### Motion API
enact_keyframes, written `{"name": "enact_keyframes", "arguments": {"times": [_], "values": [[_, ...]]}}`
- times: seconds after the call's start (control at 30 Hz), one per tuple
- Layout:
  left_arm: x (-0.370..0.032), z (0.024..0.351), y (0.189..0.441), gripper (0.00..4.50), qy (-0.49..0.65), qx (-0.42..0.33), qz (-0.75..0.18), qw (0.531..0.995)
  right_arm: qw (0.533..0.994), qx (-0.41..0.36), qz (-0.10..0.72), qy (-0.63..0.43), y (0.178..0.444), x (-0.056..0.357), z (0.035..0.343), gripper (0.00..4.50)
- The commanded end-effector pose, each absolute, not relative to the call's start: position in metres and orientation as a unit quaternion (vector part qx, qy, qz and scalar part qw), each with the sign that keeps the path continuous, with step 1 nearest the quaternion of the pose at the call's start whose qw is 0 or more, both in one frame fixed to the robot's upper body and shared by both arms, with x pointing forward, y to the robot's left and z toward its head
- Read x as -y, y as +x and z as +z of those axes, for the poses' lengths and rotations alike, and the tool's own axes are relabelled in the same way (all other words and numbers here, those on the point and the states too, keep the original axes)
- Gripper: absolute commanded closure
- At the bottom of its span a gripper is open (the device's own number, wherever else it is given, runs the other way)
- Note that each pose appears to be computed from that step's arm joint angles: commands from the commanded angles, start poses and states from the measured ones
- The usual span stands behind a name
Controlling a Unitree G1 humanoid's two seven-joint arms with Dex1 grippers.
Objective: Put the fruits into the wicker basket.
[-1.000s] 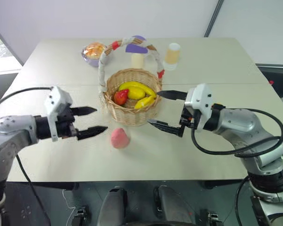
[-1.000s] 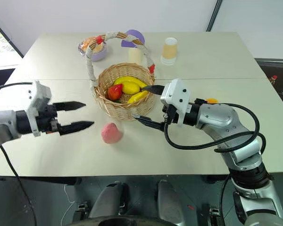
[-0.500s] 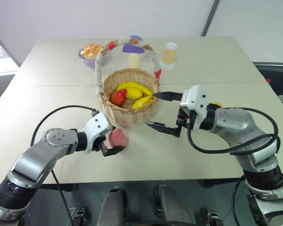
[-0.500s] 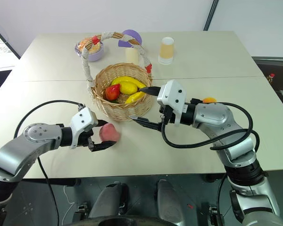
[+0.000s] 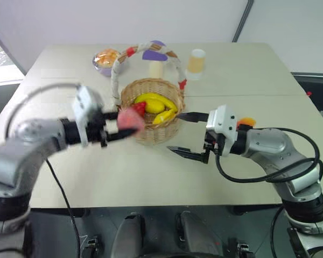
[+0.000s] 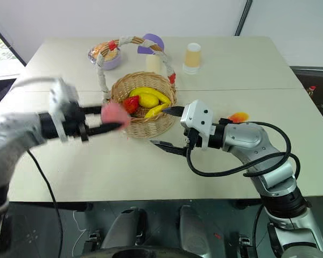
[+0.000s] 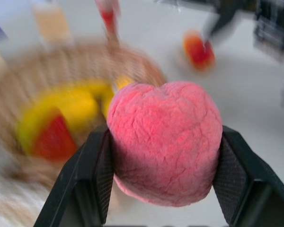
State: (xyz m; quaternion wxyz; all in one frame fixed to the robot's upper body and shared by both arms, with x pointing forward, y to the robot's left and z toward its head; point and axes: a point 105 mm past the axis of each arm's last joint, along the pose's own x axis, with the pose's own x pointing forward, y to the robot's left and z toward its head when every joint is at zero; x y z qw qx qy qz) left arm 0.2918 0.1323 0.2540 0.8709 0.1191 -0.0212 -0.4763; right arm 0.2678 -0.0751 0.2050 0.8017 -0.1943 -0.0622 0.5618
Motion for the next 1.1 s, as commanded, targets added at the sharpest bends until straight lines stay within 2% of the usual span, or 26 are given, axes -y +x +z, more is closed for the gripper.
{"name": "enact_keyframes", "arguments": {"times": [0.03, 0.13, 0.23, 0.37, 0.4, 0.47, 0.57, 0.63, 0.77, 0.9, 1.1], "values": [[-0.111, 0.259, 0.321, 2.16, 0.143, 0.037, -0.429, 0.891, 0.797, 0.082, 0.560, -0.211, 0.269, 0.074, 0.214, 0.00], [-0.100, 0.246, 0.350, 2.16, 0.167, 0.023, -0.383, 0.908, 0.799, 0.082, 0.556, -0.214, 0.272, 0.076, 0.214, 0.00], [-0.092, 0.235, 0.356, 2.16, 0.192, 0.019, -0.387, 0.902, 0.805, 0.080, 0.547, -0.217, 0.274, 0.080, 0.214, 0.00], [-0.091, 0.228, 0.359, 0.23, 0.197, 0.018, -0.395, 0.897, 0.831, 0.069, 0.501, -0.231, 0.284, 0.100, 0.214, 0.00], [-0.091, 0.230, 0.359, 0.05, 0.197, 0.023, -0.398, 0.896, 0.846, 0.063, 0.475, -0.236, 0.290, 0.112, 0.215, 0.00], [-0.090, 0.238, 0.356, 0.05, 0.182, 0.041, -0.406, 0.894, 0.877, 0.045, 0.415, -0.239, 0.304, 0.140, 0.215, 0.00], [-0.085, 0.254, 0.332, 0.05, 0.155, 0.094, -0.463, 0.868, 0.932, 0.009, 0.287, -0.221, 0.322, 0.198, 0.211, 0.00], [-0.080, 0.249, 0.319, 0.05, 0.158, 0.097, -0.494, 0.849, 0.956, -0.013, 0.223, -0.192, 0.328, 0.222, 0.205, 0.00], [-0.067, 0.223, 0.306, 0.05, 0.183, 0.070, -0.522, 0.830, 0.996, -0.066, 0.023, -0.061, 0.340, 0.278, 0.195, 0.00], [-0.058, 0.212, 0.303, 0.05, 0.168, 0.058, -0.530, 0.829, 0.995, -0.088, -0.015, 0.039, 0.337, 0.278, 0.193, 0.00], [-0.050, 0.201, 0.296, 0.05, 0.167, 0.046, -0.551, 0.816, 0.982, -0.138, -0.042, 0.121, 0.332, 0.276, 0.179, 0.00]]}}
